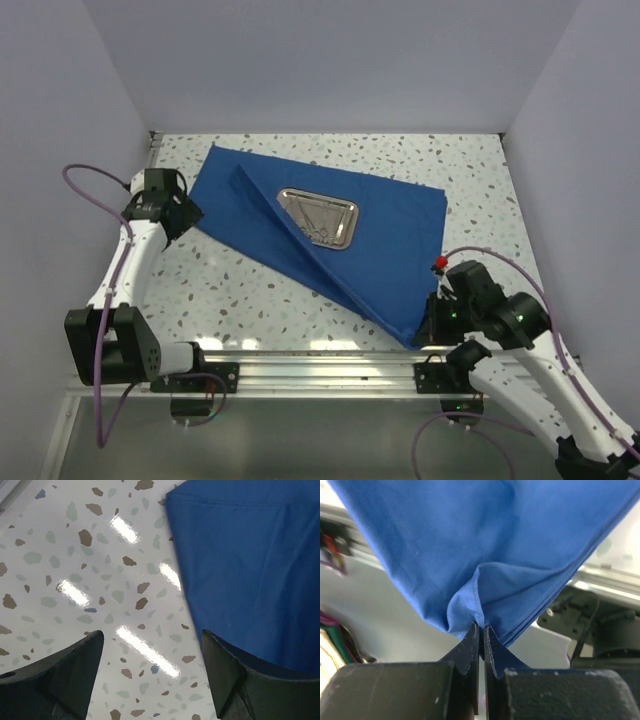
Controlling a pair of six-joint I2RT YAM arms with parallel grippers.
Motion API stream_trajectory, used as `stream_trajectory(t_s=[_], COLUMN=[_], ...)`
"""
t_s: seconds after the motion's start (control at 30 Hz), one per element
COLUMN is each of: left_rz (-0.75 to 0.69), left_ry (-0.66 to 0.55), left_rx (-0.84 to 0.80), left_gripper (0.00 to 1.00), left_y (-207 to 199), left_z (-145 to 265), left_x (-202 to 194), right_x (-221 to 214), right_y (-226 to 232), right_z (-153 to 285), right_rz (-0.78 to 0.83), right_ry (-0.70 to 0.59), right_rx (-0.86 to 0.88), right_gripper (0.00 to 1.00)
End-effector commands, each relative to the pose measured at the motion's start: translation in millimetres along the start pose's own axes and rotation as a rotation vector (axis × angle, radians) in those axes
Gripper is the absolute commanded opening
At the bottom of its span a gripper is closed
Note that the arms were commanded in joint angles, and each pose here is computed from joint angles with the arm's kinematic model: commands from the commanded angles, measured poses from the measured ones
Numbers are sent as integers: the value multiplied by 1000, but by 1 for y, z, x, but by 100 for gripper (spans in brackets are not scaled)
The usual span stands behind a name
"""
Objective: Open and lay out the surgical kit
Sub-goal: Open the surgical kit at the center of the board.
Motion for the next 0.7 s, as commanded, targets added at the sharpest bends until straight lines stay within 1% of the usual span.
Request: stream_trajectory(t_s=[0.0, 0.03, 0.07, 0.1, 0.13, 0.17, 0.2, 0.23, 0.27, 0.3, 0.33, 0.37, 0.4, 0.43, 0.5, 0.53, 0.57, 0.67], left_rz=[69, 78, 88, 76, 81, 73, 51, 29, 29, 12, -5, 15, 6, 20, 40, 35, 36, -5], left_ry=[-18, -6, -16, -22, -38, -53, -44, 2, 19, 60, 115, 111, 118, 91, 75, 81, 58, 90], left_rx=[-96, -148, -188, -232, -248, -292, -321, -313, -338, -343, -312, -329, -340, -370, -420, -408, -436, -374], left_gripper=[82, 82, 82, 82, 82, 82, 83, 83, 83, 81, 81, 80, 80, 80, 80, 80, 81, 80], left_y=[-23, -36, -48, -63, -75, -95, -110, -121, -138, -149, -155, -169, -180, -194, -213, -217, -234, -247], left_z=[-8, -12, -11, -9, -17, -11, -12, -30, -32, -38, -59, -60, -61, -63, -59, -67, -61, -79], left_x=[3, 3, 7, 6, 10, 14, 7, -4, -3, -13, -29, -26, -34, -30, -28, -32, -21, -27], right_x=[-58, -60, -63, -63, -64, -63, -61, -59, -54, -53, -53, -54, -55, -55, -57, -57, -57, -58], right_y=[-26, -32, -39, -42, -43, -44, -42, -41, -39, -38, -38, -38, -39, -40, -42, -42, -42, -42], right_z=[13, 9, 1, -4, -8, -13, -16, -17, -18, -19, -19, -18, -17, -16, -13, -12, -11, -9], right_rz=[-92, -74, -59, -59, -65, -70, -71, -67, -67, -66, -68, -67, -64, -59, -46, -46, -45, -49], right_ry=[392, 442, 528, 564, 589, 609, 602, 591, 569, 565, 567, 580, 591, 589, 590, 587, 591, 593], right_rx=[-201, -238, -280, -303, -307, -310, -299, -293, -287, -286, -287, -288, -292, -296, -308, -310, -313, -315], right_gripper=[0, 0, 0, 0, 0, 0, 0, 0, 0, 0, 0, 0, 0, 0, 0, 0, 0, 0])
Point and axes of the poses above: each gripper's point midway between its finger pads, its own z axis back along the fingers, its own y axis along the line the jaws close on, x = y × z, the point moved 5 cm from there along z, back along the fingers, and after that the axes turned 8 degrees about z, right-handed, at the moved point
